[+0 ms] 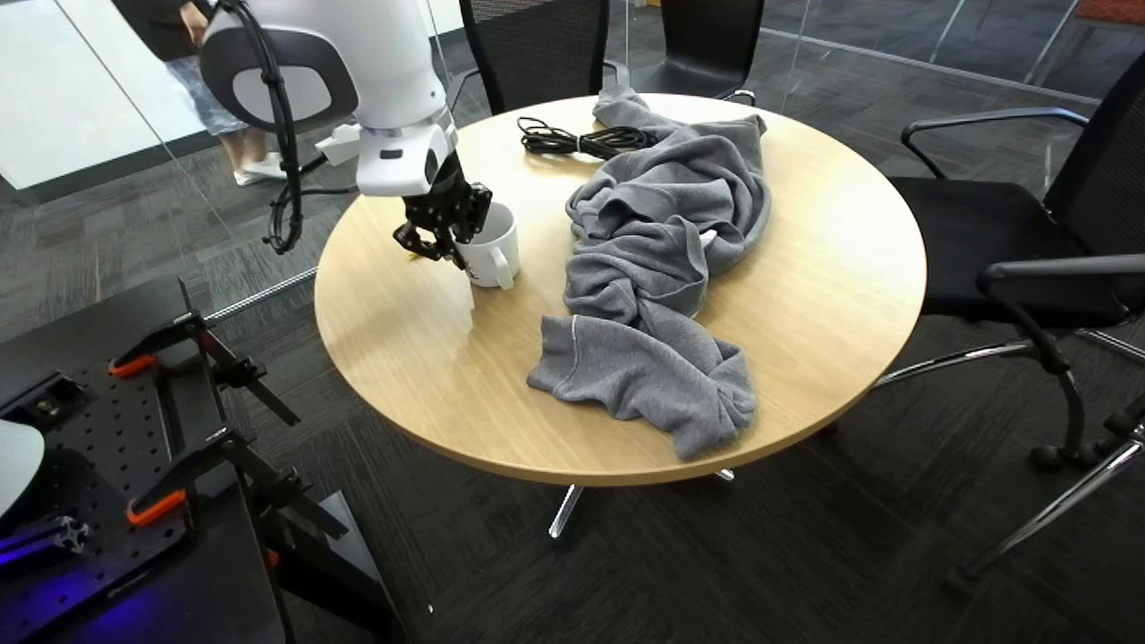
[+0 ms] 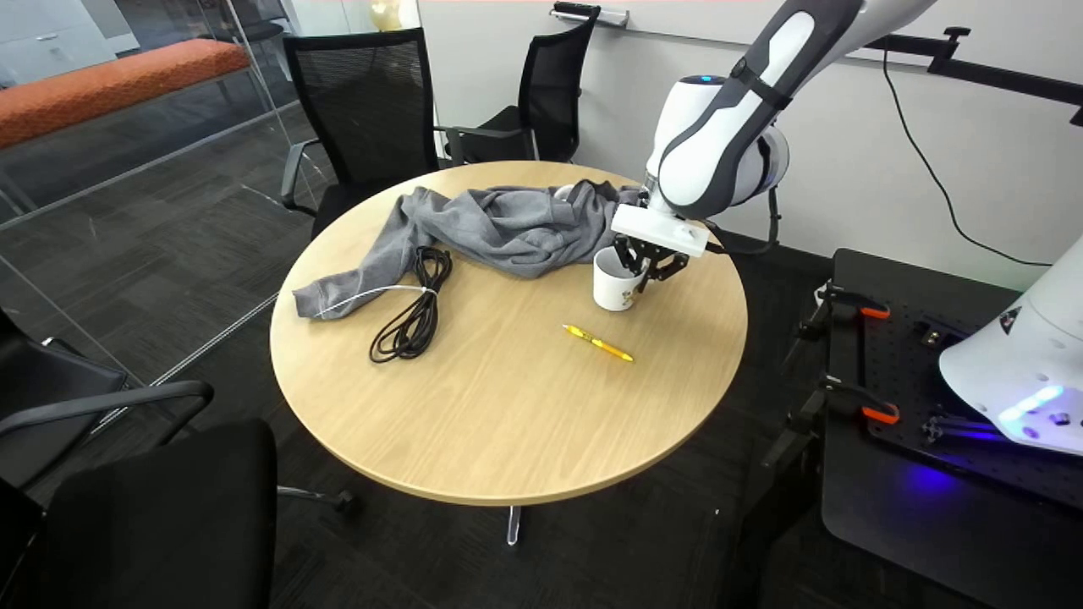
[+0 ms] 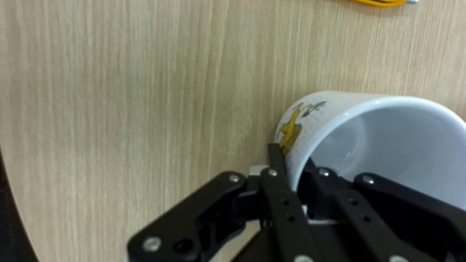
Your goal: Move the white cup to the right of the table
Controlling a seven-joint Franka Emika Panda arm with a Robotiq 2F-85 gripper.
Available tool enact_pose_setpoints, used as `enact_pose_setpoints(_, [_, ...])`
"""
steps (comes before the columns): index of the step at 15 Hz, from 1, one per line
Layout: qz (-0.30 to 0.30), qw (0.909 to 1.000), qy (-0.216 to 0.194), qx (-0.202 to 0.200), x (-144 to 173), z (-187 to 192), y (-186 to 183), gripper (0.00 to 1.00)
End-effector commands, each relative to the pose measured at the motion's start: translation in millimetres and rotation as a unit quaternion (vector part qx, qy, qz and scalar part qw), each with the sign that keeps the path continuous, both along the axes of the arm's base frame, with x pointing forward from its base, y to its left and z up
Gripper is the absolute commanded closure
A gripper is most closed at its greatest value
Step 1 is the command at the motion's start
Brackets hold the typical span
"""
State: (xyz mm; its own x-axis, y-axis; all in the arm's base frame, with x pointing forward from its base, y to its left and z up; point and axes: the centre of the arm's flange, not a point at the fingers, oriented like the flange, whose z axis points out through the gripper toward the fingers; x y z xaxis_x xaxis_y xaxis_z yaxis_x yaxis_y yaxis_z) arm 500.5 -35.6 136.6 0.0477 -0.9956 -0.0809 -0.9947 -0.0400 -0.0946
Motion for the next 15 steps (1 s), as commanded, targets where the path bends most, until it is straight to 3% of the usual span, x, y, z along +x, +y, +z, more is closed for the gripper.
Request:
enact_pose_setpoints(1, [-0.021,0.9997,0.001,-0.014,-10,29,1,0.97])
enact_pose_setpoints(8, [-0.026,0.999,0.003,-0.036,-7,47,3,0.97])
enact_pose_setpoints(15, [-0.017,0.9993,0.012,-0.032,4,53,3,0.97])
